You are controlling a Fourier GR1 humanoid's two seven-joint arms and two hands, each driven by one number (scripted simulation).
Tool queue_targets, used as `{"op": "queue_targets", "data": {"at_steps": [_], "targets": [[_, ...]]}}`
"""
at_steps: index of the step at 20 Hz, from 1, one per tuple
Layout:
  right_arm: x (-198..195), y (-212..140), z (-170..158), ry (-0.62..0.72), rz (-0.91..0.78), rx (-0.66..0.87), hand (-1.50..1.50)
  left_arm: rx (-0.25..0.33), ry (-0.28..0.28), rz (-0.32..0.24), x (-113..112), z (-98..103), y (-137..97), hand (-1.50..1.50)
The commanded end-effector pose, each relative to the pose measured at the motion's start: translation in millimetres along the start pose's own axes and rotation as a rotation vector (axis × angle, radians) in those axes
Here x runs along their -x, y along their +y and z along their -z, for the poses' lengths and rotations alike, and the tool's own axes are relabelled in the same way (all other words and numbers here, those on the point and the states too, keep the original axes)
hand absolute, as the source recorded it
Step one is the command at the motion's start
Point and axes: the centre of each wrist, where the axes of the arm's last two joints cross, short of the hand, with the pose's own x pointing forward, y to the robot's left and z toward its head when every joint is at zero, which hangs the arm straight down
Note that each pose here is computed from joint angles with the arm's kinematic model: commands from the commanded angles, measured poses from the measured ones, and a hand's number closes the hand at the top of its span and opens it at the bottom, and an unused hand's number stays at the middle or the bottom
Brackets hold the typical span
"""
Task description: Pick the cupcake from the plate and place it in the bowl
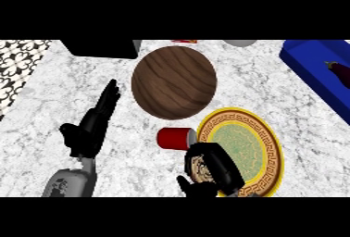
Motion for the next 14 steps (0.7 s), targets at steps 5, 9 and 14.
{"op": "queue_targets", "data": {"at_steps": [5,9,14], "targets": [[-94,26,34,-0.225,-0.029,0.263,1.5,0.029,0.009,-0.011,4,1,-12,0.0],[-126,31,47,-0.255,-0.097,0.364,1.5,0.009,-0.003,0.001,-3,7,-10,0.0],[-165,23,73,-0.204,-0.187,0.427,1.5,0.011,-0.007,0.022,-4,17,-6,0.0]]}}
